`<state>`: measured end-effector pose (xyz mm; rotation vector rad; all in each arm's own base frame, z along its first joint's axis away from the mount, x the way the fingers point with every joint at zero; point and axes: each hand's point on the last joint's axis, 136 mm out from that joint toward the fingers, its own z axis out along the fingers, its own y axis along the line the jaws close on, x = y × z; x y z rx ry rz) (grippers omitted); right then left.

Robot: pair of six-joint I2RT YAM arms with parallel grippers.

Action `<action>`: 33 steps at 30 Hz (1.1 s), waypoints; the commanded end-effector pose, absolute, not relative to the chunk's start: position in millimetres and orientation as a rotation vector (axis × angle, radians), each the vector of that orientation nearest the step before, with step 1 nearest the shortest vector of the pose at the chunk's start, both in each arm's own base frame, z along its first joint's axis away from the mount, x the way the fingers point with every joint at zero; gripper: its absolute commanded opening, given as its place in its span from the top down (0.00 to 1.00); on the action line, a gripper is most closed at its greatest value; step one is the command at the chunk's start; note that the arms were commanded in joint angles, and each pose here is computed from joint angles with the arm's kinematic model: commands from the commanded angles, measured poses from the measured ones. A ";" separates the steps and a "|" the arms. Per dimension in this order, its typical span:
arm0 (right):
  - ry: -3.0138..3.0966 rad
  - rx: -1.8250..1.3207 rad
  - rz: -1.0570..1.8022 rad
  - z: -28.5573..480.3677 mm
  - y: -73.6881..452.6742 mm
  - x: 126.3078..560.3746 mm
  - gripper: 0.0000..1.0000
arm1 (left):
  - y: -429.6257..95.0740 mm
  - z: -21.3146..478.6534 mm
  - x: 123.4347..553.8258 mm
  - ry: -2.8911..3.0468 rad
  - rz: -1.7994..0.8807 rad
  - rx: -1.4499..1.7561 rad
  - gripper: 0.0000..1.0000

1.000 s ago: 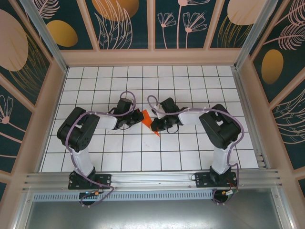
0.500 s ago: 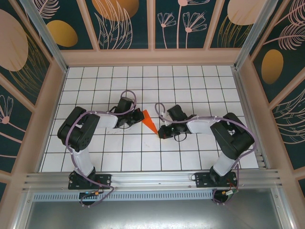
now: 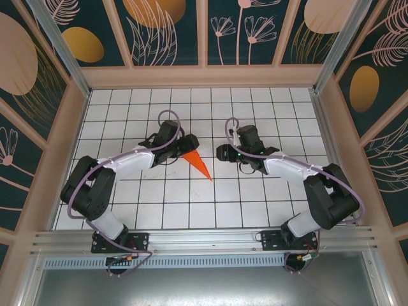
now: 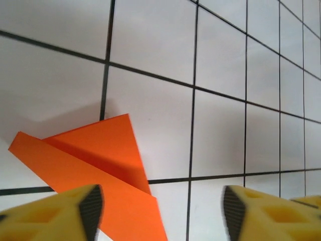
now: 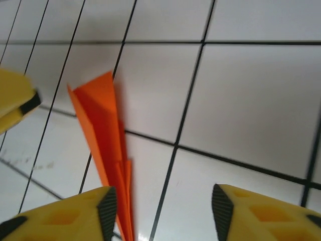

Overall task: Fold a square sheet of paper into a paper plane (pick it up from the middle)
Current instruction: Fold the wing for the fifth time at the center of the table, then turn over the paper plane at the top-center of the table.

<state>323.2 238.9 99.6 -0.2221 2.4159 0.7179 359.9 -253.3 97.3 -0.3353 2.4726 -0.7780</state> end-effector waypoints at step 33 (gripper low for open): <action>2.356 0.061 0.690 98.8 182.2 344.1 0.10 | -243.6 44.7 313.3 2.527 -0.408 -0.839 0.45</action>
